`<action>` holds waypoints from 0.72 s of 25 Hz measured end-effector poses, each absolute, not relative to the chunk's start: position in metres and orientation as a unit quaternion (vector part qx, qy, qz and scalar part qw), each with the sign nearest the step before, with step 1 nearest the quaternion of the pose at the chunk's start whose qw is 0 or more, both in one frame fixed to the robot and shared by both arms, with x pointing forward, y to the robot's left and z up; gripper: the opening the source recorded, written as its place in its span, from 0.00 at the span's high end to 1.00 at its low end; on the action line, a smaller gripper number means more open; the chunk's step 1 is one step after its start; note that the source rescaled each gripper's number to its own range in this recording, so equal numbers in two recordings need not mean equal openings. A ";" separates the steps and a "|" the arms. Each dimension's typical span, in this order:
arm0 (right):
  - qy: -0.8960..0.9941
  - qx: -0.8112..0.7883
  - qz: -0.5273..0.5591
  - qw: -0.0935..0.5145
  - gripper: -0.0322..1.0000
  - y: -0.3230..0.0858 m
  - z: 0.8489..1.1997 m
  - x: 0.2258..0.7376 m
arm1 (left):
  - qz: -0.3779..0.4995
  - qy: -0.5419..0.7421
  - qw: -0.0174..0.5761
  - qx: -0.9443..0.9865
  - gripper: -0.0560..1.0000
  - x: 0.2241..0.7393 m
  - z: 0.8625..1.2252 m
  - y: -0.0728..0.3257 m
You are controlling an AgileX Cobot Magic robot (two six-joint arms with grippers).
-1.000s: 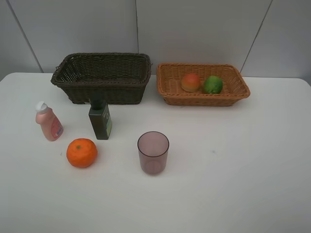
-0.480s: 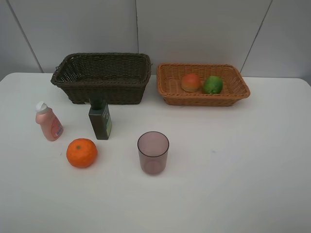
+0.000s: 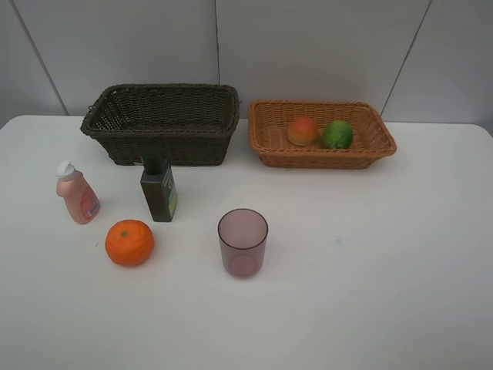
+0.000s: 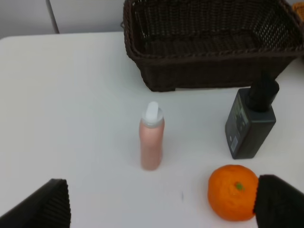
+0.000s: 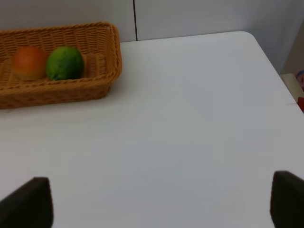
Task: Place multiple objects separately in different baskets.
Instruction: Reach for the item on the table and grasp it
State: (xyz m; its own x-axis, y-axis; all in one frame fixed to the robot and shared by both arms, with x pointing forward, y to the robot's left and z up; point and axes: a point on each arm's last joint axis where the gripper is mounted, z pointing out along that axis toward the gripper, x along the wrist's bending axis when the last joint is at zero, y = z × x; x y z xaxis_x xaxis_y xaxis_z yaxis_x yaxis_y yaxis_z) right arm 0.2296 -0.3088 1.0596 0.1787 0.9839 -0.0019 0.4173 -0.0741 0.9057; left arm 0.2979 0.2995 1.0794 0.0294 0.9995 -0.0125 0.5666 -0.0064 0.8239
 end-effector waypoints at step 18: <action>0.541 0.647 0.343 0.413 0.03 -0.309 1.060 0.230 | 0.206 0.615 0.236 0.724 0.00 0.402 1.069 0.275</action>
State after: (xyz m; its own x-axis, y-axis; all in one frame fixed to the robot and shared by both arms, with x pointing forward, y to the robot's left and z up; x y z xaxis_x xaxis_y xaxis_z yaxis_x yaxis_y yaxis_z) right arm 0.2296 -0.3088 1.0596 0.1787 0.9839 -0.0019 0.4173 -0.0741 0.9057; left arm 0.4019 0.2755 1.0687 0.1584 0.9873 0.0080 0.7928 -0.1321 0.5950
